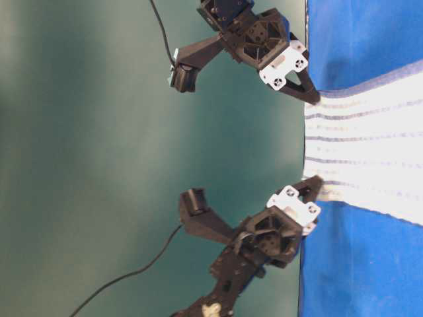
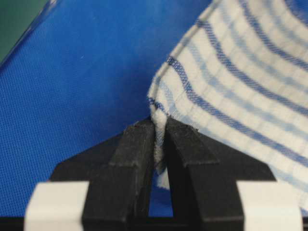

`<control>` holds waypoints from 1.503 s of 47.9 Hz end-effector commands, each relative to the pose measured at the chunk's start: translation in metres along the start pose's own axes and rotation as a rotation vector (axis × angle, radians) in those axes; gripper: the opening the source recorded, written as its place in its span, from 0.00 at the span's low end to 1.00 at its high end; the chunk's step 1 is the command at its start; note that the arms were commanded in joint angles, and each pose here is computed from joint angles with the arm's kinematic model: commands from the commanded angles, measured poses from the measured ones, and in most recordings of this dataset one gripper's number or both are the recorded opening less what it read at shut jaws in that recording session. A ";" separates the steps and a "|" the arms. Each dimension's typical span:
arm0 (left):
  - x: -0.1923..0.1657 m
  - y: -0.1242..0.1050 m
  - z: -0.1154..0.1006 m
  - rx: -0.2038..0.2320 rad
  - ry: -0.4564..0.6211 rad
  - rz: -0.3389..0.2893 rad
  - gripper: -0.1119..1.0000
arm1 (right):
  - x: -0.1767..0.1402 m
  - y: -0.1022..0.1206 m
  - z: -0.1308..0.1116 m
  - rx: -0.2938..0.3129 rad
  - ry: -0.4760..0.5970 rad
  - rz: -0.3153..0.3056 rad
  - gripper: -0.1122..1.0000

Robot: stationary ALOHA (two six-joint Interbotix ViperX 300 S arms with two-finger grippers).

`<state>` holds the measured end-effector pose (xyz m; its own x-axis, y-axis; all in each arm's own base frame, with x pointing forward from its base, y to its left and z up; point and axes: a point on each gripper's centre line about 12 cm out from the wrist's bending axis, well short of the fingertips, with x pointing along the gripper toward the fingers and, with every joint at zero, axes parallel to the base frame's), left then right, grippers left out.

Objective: Fold the blue towel.
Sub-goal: 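Lift the far end and fold it toward the near end with both grippers, then lower the folded end onto the near end, pressing with both grippers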

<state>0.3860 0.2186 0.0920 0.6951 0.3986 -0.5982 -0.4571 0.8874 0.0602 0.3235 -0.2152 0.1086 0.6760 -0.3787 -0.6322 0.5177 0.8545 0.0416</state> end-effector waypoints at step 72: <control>-0.144 -0.208 -0.025 0.283 -0.067 -0.482 0.14 | -0.115 0.211 -0.039 -0.281 0.113 0.410 0.17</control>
<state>0.3659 -0.0219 0.1403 0.8189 -0.0453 -0.5721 0.0636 0.9979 0.0121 0.3331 0.0143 0.1550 0.7150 0.0175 -0.6989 0.0657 0.9936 0.0921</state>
